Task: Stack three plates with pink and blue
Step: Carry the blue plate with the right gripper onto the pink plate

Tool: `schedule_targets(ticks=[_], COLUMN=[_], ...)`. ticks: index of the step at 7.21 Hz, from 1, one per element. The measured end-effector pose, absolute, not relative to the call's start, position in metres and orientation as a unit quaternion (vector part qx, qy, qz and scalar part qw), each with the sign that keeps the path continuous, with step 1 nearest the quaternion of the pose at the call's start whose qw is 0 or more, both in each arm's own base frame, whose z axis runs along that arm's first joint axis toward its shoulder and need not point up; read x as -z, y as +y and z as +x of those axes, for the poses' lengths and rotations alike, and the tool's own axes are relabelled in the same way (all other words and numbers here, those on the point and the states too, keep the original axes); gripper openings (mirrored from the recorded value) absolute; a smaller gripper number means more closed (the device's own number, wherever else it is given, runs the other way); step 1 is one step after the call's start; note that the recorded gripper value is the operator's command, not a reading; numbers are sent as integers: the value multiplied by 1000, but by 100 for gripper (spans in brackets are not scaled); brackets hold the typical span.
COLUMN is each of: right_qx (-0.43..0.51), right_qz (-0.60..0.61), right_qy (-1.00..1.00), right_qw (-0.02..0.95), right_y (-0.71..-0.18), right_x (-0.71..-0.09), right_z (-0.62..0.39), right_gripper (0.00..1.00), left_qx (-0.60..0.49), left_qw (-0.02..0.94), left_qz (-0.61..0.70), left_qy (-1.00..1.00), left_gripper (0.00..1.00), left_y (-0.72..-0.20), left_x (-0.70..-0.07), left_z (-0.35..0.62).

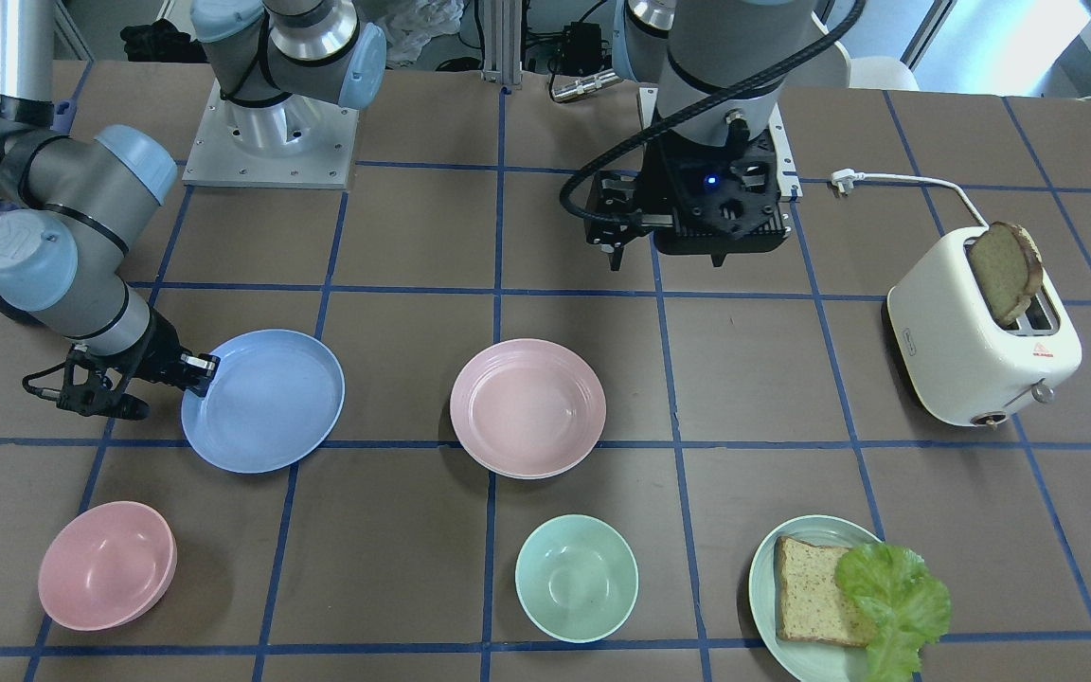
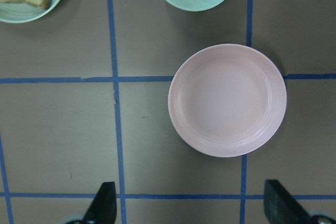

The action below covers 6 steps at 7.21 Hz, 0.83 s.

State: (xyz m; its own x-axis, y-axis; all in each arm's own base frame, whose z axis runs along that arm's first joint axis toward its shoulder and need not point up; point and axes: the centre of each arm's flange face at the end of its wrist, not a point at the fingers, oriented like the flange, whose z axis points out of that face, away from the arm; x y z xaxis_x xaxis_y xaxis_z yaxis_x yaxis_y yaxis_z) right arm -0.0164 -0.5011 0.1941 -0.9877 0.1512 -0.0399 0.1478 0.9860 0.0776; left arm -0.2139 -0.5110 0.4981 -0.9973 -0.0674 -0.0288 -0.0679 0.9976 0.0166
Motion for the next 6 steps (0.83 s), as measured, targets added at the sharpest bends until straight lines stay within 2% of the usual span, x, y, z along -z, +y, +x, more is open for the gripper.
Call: schedule_targets(ticks=[6], right_qx=[-31], right_qz=[67], right_qy=[997], right_qw=[36], right_y=[-496], right_x=[-266], right_z=[5], right_gripper=[0], left_qx=[11], left_qw=[1], left_qz=[-70], left_qy=[997], left_gripper=[100], left_y=[-509], left_x=[-525], left_z=[-157])
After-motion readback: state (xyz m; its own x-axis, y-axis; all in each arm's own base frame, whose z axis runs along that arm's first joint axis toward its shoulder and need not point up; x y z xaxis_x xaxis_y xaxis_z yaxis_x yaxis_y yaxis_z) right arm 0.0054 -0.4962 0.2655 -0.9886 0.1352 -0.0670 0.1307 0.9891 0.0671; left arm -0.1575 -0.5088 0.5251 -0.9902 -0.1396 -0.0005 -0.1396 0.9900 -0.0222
